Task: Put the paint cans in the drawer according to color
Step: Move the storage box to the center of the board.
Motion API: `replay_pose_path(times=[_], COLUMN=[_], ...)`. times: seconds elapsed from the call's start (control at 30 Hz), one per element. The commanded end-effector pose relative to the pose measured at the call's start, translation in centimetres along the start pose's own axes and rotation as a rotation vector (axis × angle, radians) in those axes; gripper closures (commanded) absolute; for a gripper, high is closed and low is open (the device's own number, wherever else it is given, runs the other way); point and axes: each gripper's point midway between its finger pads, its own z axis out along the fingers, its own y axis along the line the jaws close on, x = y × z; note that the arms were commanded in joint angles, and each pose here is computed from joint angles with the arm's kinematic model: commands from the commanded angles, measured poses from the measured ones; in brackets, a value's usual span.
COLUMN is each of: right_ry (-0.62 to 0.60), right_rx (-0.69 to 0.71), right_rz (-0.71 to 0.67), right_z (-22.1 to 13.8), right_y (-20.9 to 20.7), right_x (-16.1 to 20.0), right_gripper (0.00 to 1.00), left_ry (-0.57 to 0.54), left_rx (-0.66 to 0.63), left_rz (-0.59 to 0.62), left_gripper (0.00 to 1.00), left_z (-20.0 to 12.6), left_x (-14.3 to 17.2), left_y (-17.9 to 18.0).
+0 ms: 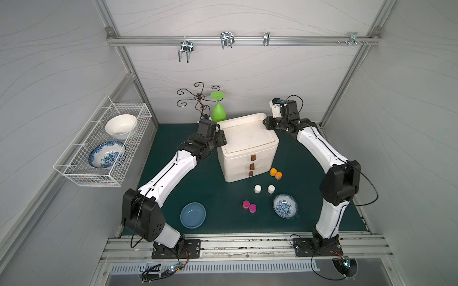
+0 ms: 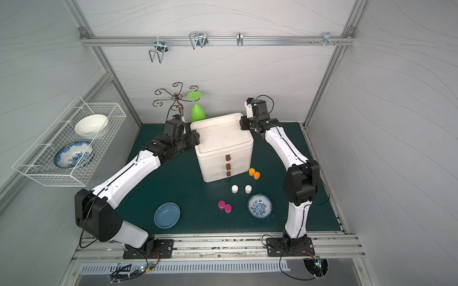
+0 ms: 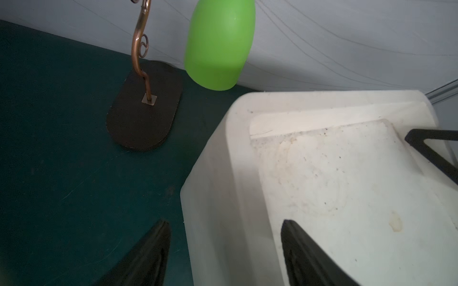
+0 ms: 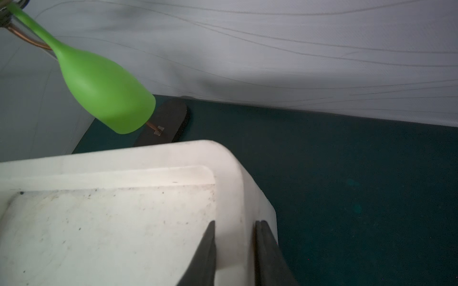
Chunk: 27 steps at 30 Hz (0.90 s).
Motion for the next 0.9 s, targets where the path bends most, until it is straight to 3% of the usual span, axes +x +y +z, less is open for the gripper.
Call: replay_pose_path(times=[0.0,0.1,0.23,0.3,0.4,0.5,0.67,0.77,0.87], right_ry=[-0.025,-0.011,-0.013,-0.027,-0.049,-0.066,-0.119,-0.168,-0.197], right_rx=[-0.244,-0.252,-0.198,-0.178,-0.154,-0.093,0.027,0.01,-0.102], right_rz=[0.079,0.061,-0.004,-0.029,-0.068,-0.12,-0.221,-0.238,-0.18], right_z=[-0.3,0.5,0.8,0.5,-0.6,-2.8,-8.0,-11.0,-13.8], right_y=[7.2,8.2,9.2,9.6,10.0,10.1,10.7,11.7,13.1], right_x=[-1.5,-1.5,-1.7,-2.0,-2.5,-2.9,-1.8,0.1,2.5], right_gripper=[0.89,0.79,0.56,0.42,0.3,0.25,0.24,0.24,0.25], left_ry=[-0.014,0.036,0.044,0.044,0.081,0.113,0.058,0.0,-0.016], left_rx=[-0.091,-0.126,-0.212,-0.249,-0.29,-0.337,-0.394,-0.412,-0.399], left_rz=[0.028,0.013,0.033,0.037,0.031,0.012,-0.041,-0.107,-0.207], left_gripper=[0.28,0.42,0.61,0.76,0.96,1.0,1.0,1.0,1.0], left_z=[-0.7,-0.5,-1.2,-1.3,-0.3,0.6,-0.4,-1.2,-1.7], left_x=[-1.9,-1.6,-2.6,-3.0,-2.3,-1.7,-2.5,-3.0,-3.1], left_y=[0.9,2.0,3.6,4.5,5.9,7.7,10.1,11.2,12.2])
